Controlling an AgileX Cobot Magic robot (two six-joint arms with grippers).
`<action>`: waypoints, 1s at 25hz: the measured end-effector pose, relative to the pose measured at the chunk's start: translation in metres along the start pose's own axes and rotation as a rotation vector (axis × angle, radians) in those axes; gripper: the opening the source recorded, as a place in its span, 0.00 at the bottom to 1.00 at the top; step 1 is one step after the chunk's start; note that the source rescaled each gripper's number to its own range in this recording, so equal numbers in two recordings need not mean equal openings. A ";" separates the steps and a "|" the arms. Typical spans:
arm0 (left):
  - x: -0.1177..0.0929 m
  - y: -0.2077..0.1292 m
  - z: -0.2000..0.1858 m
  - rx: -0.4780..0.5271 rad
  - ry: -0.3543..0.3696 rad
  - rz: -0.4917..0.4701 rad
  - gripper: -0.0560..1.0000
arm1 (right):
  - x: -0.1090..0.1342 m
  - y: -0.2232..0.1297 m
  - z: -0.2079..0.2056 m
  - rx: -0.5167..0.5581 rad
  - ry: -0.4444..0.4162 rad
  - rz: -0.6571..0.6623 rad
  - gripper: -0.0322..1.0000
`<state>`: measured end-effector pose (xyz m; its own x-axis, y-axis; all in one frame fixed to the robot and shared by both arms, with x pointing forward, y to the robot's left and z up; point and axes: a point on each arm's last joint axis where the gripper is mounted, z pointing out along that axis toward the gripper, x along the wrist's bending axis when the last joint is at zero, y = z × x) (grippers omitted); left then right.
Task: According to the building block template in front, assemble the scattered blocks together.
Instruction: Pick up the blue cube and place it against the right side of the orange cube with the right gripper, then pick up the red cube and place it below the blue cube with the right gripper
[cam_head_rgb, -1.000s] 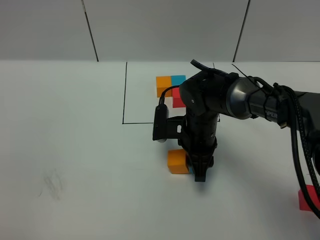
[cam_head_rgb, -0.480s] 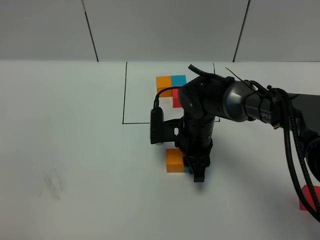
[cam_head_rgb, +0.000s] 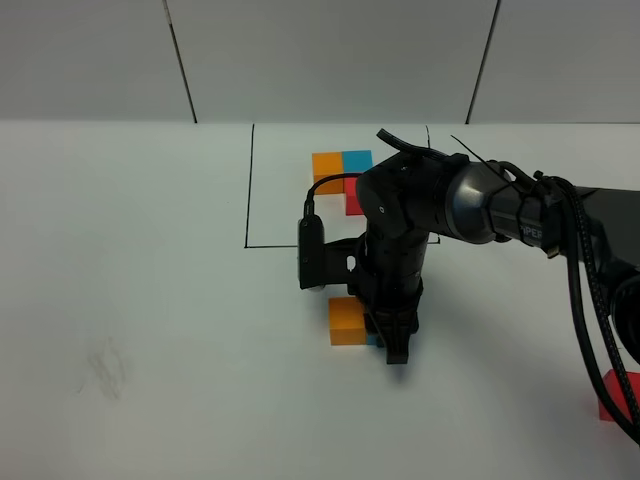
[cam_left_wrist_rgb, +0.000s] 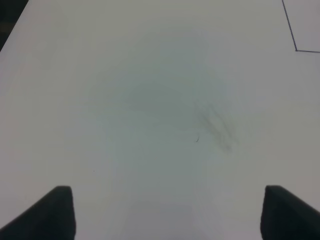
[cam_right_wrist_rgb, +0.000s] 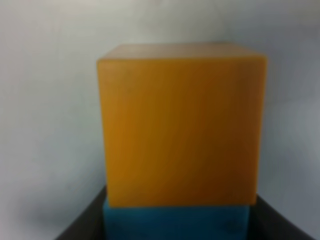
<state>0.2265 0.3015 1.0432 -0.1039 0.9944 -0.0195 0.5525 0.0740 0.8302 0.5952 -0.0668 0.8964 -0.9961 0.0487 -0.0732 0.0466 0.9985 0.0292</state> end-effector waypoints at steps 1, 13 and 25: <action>0.000 0.000 0.000 0.000 0.000 0.000 0.67 | 0.000 0.000 0.000 -0.003 0.002 0.003 0.23; 0.000 0.000 0.000 0.000 0.000 0.000 0.67 | -0.003 -0.005 -0.010 -0.029 -0.004 0.303 0.99; 0.000 0.000 0.000 0.000 0.000 0.000 0.67 | 0.037 -0.140 -0.085 -0.093 -0.063 1.329 0.90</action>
<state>0.2265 0.3015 1.0432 -0.1039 0.9944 -0.0195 0.5525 0.0740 0.8302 0.5450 -0.2070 0.9738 -0.1928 0.9811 0.0178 0.9656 0.1864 0.1813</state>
